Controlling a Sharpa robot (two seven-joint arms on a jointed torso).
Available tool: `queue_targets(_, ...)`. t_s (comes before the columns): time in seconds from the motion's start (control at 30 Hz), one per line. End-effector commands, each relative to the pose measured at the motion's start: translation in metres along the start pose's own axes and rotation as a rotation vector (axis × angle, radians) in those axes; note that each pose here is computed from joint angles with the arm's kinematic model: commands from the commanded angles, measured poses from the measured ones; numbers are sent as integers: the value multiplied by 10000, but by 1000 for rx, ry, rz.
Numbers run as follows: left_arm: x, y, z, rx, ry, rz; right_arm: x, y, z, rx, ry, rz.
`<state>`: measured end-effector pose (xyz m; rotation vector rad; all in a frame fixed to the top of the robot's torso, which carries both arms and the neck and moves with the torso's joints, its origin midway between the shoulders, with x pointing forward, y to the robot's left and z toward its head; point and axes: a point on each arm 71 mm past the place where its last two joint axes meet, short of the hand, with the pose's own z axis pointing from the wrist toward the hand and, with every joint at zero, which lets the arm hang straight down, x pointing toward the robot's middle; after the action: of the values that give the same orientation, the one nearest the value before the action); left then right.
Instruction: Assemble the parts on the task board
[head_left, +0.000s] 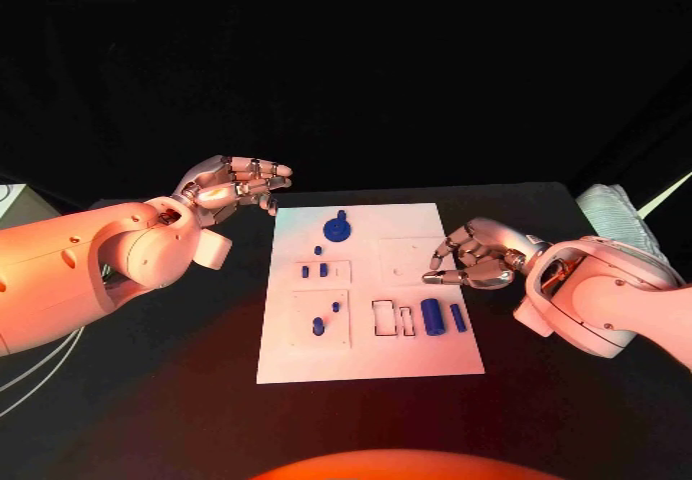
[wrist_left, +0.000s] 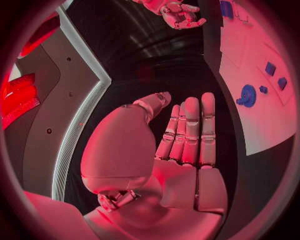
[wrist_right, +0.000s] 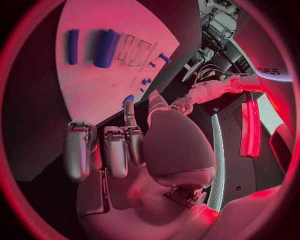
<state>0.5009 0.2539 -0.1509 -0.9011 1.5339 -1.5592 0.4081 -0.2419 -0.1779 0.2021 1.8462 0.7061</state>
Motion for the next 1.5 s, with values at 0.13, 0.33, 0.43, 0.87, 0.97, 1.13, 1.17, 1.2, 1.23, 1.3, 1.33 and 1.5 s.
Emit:
queue_targets(0.13, 20, -1, -5, 6, 12, -13, 77, -246, -162, 200, 60, -65)
queue_targets(0.33, 21, 1, -12, 6, 13, -14, 211, -330, -208, 241, 73, -76)
queue_targets(0.43, 21, 2, -18, 6, 14, -15, 291, -347, -198, 246, 77, -79)
queue_targets(0.87, 10, 4, -32, 4, 12, -15, 448, -314, -99, 229, 87, -101)
queue_targets(0.97, 12, 4, -33, 3, 13, -15, 469, -305, -75, 226, 89, -105)
queue_targets(1.13, 7, 3, -38, 2, 13, -15, 546, -291, -46, 220, 92, -104)
queue_targets(1.17, 4, 3, -40, 2, 13, -15, 565, -288, -36, 218, 92, -105)
queue_targets(1.2, 2, 3, -41, 2, 12, -15, 580, -285, -25, 216, 91, -108)
queue_targets(1.23, 0, 3, -43, 1, 12, -15, 595, -282, -12, 214, 89, -113)
queue_targets(1.3, -3, 3, -46, 1, 12, -15, 616, -275, 12, 205, 79, -128)
queue_targets(1.33, -5, 4, -48, 0, 13, -16, 623, -269, 26, 198, 72, -140)
queue_targets(1.5, -3, 4, -51, -1, 19, -18, 655, -259, 99, 175, 63, -200)
